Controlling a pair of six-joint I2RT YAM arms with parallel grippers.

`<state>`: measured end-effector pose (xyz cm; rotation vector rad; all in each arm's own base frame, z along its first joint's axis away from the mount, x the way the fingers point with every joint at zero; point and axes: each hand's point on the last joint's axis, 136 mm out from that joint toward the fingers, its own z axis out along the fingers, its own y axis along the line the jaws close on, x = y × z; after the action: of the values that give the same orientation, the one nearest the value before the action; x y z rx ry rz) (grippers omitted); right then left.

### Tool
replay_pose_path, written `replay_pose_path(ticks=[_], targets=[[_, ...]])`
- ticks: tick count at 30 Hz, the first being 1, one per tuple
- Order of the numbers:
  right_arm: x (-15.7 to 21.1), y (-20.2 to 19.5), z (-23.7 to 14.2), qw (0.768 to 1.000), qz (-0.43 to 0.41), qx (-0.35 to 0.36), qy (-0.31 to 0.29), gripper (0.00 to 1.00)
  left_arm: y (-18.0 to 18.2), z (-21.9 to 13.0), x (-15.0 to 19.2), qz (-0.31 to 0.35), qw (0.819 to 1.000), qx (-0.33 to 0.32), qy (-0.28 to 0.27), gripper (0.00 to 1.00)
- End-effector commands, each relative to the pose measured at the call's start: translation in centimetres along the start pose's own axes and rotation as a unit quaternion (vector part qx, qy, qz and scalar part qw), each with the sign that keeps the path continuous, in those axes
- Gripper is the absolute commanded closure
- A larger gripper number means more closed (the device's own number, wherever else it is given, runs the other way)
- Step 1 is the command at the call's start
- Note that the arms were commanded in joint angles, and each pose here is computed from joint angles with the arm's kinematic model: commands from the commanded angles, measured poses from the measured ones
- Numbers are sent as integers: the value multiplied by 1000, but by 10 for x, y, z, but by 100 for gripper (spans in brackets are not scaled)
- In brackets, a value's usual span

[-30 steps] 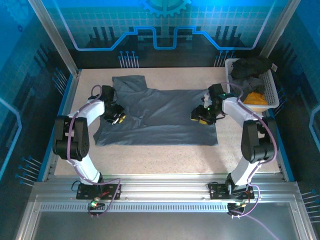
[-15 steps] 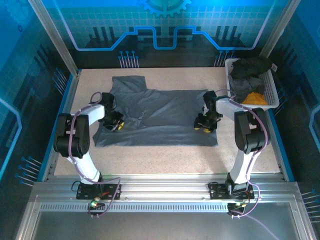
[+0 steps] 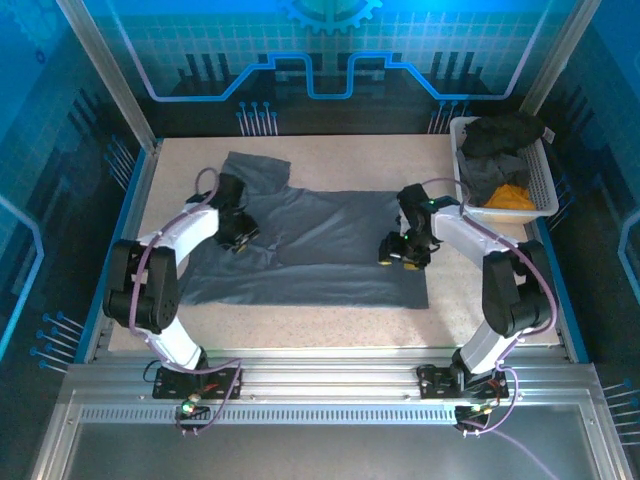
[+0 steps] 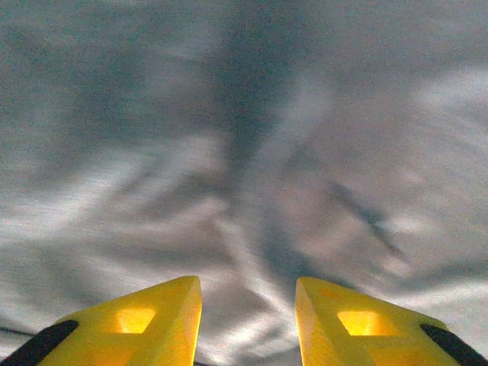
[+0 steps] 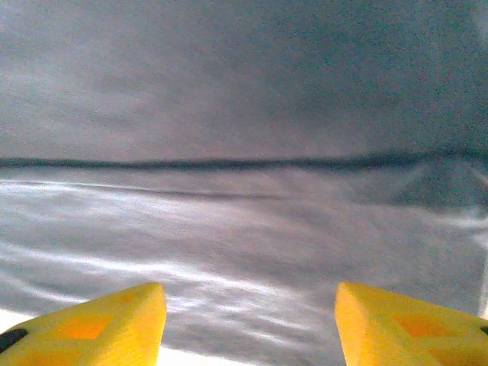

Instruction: Fold and stack the t-shirts

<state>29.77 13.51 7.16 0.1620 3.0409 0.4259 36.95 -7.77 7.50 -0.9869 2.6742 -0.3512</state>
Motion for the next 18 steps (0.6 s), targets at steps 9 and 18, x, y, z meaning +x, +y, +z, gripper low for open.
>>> replay_pose_path(ticks=[9, 18], targets=[[-41, 58, -38, 990, -65, -115, -52, 38, -35, 33, 29, 139, 987, -52, 54, 55], [-41, 68, -42, 986, -65, -142, -54, 37, -41, 51, 27, 172, 983, -48, 54, 58]])
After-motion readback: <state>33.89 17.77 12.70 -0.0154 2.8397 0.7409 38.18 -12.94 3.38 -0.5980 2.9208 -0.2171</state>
